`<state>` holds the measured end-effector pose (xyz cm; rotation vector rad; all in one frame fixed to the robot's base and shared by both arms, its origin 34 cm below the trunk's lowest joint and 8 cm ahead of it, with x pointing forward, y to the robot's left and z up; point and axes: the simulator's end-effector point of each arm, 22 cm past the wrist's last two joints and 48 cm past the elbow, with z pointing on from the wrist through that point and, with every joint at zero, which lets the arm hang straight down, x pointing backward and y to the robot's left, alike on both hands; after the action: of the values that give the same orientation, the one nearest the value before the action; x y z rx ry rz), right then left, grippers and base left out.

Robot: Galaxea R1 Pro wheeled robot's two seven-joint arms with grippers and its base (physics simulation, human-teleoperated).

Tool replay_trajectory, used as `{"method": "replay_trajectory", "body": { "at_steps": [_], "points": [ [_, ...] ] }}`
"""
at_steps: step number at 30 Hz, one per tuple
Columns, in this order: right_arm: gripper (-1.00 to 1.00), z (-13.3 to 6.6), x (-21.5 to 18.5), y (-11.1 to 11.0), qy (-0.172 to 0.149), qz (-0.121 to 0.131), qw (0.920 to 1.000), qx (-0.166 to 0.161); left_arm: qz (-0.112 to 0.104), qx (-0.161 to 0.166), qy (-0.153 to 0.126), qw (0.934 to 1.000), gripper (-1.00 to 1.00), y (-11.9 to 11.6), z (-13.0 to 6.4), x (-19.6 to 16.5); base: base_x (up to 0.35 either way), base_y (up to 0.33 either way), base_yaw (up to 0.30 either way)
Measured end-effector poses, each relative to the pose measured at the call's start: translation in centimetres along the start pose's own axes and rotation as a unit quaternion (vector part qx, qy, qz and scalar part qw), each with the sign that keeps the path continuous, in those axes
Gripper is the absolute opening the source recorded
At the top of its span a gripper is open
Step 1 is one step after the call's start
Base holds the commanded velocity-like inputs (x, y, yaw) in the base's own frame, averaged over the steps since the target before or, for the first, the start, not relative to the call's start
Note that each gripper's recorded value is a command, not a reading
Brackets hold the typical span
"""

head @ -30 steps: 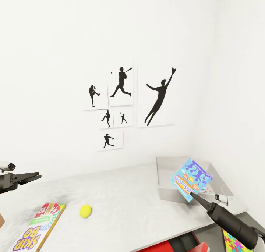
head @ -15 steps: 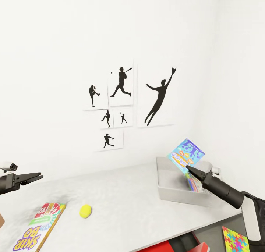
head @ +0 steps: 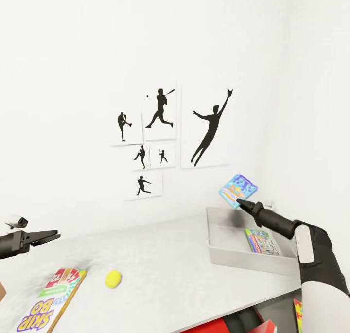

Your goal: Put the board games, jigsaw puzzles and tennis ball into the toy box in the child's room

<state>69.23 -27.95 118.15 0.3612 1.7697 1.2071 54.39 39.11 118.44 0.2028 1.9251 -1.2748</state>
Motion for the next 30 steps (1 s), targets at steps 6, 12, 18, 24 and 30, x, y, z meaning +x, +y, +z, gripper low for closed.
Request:
{"method": "replay_trajectory", "body": {
  "at_steps": [6, 12, 18, 24, 30],
  "points": [
    [-1.0, 1.6, -1.5, -3.1, 0.002, 0.012, 0.9956, 0.093, 0.0, 0.0, 0.001, 1.0, 1.0, 0.0, 0.0, 0.0, 0.0, 0.0, 0.0],
    [-1.0, 2.4, -2.1, -4.2, 0.011, 0.026, 0.9924, 0.12, 0.0, 0.0, 0.001, 1.0, 1.0, 0.0, 0.0, 0.0, 0.0, 0.0, 0.0],
    [-1.0, 2.4, -1.9, -4.8, 0.016, 0.027, 0.9911, 0.129, 0.0, 0.0, 0.001, 1.0, 1.0, 0.0, 0.0, 0.0, 0.0, 0.0, 0.0],
    [-1.0, 2.0, -1.9, -5.6, 0.021, 0.021, 0.9897, 0.14, -0.002, 0.0, 0.002, 1.0, 1.0, 0.1, 0.1, 0.1, 0.0, 0.0, 0.0],
    [-1.0, 0.8, -2.8, -7.2, 0.034, -0.007, 0.9852, 0.168, -0.006, -0.002, 0.004, 1.0, 1.0, 0.5, 0.2, 0.3, 0.0, 0.0, 0.0]
  ]
}}
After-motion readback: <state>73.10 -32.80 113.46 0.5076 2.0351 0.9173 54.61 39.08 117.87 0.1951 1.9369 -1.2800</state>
